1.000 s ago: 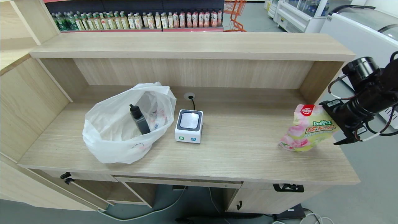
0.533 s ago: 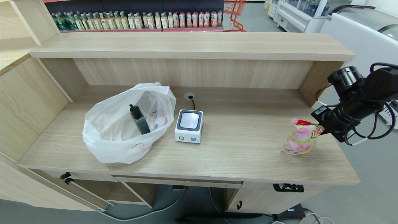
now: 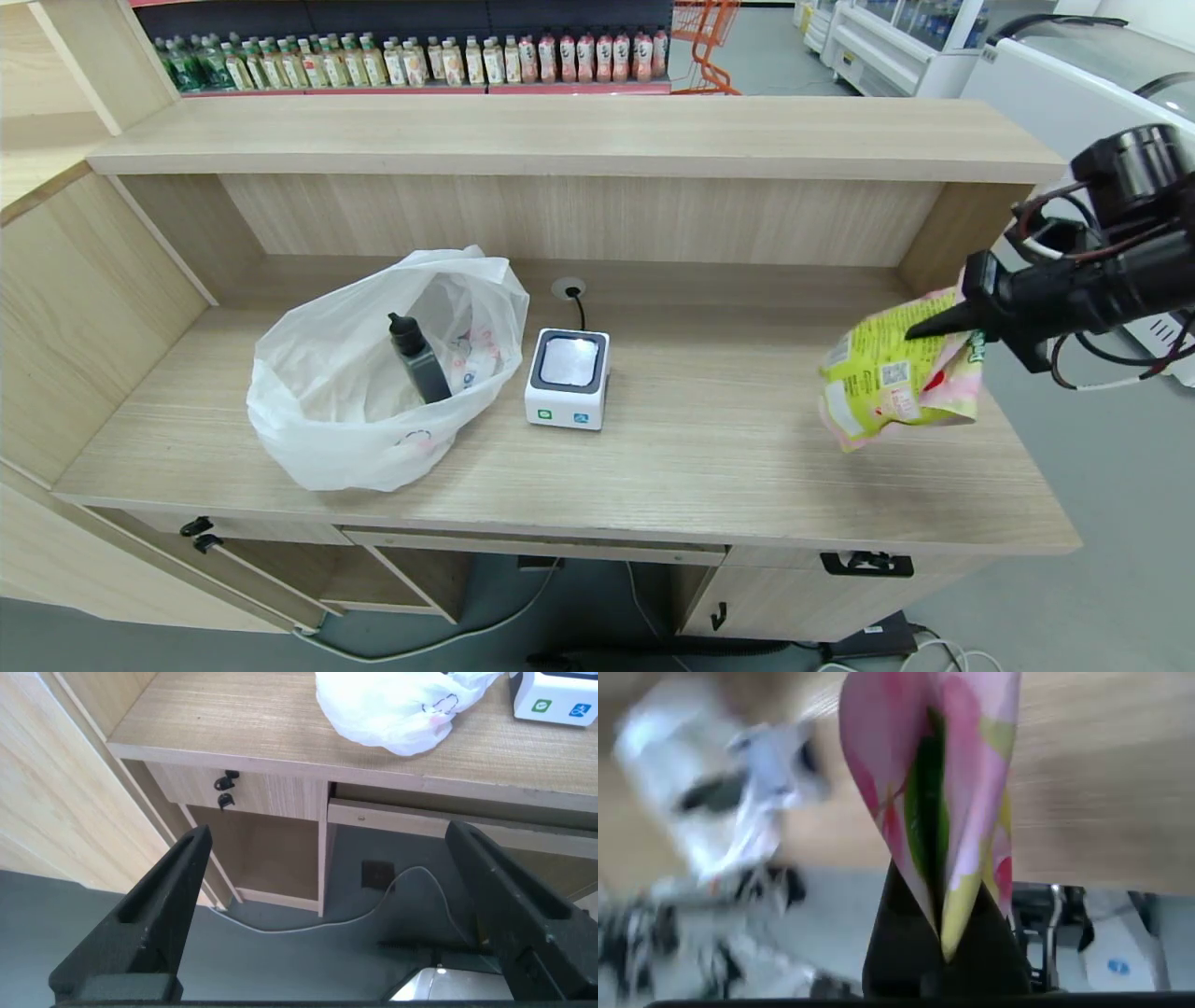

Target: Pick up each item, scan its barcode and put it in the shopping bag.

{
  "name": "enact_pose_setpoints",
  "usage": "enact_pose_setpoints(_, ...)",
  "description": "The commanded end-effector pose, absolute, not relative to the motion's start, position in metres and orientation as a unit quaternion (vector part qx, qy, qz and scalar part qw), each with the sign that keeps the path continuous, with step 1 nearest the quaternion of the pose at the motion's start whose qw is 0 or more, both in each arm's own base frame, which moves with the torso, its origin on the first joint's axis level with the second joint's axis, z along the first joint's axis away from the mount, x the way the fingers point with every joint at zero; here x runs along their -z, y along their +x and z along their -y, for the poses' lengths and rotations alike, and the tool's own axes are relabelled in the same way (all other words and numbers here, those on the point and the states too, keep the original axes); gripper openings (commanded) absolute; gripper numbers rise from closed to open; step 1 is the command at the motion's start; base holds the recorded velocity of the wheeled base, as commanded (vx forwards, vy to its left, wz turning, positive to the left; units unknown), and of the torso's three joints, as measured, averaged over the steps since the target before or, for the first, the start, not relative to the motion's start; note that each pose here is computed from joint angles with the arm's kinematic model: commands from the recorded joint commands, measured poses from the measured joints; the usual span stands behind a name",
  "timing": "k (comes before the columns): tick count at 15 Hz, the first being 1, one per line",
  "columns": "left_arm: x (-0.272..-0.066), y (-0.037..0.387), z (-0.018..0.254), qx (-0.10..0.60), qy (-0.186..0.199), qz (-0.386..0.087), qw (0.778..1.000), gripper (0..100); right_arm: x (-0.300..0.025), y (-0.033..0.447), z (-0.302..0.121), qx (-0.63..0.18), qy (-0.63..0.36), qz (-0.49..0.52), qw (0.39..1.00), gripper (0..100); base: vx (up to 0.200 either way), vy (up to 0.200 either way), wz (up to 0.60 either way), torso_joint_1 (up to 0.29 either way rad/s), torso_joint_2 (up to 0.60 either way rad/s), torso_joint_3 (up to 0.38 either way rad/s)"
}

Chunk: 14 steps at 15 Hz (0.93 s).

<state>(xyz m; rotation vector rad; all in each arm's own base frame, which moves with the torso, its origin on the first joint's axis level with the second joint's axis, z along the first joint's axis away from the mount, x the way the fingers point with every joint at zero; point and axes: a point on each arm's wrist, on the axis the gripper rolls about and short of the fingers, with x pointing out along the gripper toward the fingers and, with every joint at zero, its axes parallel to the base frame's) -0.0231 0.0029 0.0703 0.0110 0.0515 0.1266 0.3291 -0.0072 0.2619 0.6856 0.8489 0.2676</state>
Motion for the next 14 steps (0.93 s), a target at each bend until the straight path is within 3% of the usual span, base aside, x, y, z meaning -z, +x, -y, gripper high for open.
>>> enact_pose_setpoints(1, -0.070, -0.023, -0.003, -0.063, 0.005, -0.025, 0.998, 100, -0.311, 0.270, 0.031, -0.324, 0.242, -0.292, 0.867, 0, 0.000, 0.000, 0.00, 0.000, 0.00, 0.000)
enact_pose_setpoints(3, -0.070, -0.023, -0.003, -0.064, 0.005, -0.026, 0.998, 100, -0.304, 0.261, 0.036, -0.430, 0.169, -0.238, 0.854, 0, 0.000, 0.000, 0.00, 0.000, 0.00, 0.000)
enact_pose_setpoints(6, -0.070, -0.023, -0.003, -0.063, 0.005, -0.025, 0.998, 100, -0.298, 0.258, 0.025, -0.519, 0.174, -0.216, 0.809, 0, 0.000, 0.000, 0.00, 0.000, 0.00, 0.000)
enact_pose_setpoints(14, -0.070, -0.023, -0.003, -0.063, 0.005, -0.025, 0.998, 100, -0.306, 0.220, -0.018, -0.599, 0.160, -0.221, 0.753, 0, 0.000, 0.000, 0.00, 0.000, 0.00, 0.000)
